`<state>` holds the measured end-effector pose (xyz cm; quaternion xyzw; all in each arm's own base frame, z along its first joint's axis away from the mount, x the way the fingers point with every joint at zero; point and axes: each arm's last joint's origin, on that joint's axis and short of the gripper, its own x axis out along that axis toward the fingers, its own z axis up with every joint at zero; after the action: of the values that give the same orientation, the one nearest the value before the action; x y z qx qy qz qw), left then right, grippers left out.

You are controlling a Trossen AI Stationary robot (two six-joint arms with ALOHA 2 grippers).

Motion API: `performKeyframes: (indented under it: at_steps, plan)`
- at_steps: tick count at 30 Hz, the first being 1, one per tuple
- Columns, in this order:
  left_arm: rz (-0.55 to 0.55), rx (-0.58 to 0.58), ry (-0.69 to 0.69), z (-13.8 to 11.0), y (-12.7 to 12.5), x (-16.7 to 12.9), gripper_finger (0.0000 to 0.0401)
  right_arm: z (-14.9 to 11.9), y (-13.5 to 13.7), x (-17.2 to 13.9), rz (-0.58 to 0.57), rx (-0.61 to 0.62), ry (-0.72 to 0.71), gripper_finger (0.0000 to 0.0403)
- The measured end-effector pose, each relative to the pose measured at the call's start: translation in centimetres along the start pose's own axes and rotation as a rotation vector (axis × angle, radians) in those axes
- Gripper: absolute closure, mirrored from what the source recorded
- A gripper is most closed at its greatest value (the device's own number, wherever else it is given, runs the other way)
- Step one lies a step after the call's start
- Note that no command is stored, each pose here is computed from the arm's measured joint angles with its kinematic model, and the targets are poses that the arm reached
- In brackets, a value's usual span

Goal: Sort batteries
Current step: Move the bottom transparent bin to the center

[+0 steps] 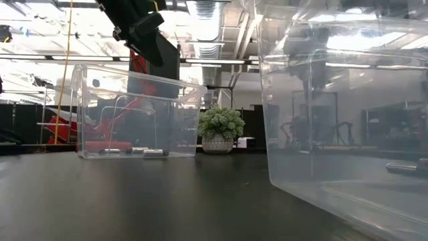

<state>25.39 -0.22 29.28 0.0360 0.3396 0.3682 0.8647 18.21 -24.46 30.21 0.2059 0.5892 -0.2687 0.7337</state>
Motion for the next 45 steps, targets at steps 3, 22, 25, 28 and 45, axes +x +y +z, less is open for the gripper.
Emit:
performKeyframes:
  at_steps: [3, 22, 25, 28, 45]
  plan:
    - [-0.001, 0.003, 0.0, 0.0, 0.0, 0.0, 0.0314, -1.8, 1.9, -1.8, -0.002, 0.003, -0.074, 0.0245]
    - [-0.235, 0.053, -0.084, 1.4, -1.6, 0.3, 0.0314, -19.2, 10.7, -2.6, 0.167, 0.078, -0.246, 0.0245]
    - [-0.294, 0.051, -0.085, 1.5, -2.3, 0.7, 0.0314, -21.0, 11.0, -2.2, 0.204, 0.094, -0.281, 0.0245]
    - [-0.352, 0.096, -0.078, 1.4, -3.4, 1.4, 0.0314, -22.5, 11.3, -1.9, 0.269, 0.067, -0.309, 0.0245]
    - [-0.926, 0.264, -0.121, 5.2, -11.4, 2.8, 0.024, -23.4, 12.4, -2.1, 0.318, -0.102, -0.409, 0.0245]
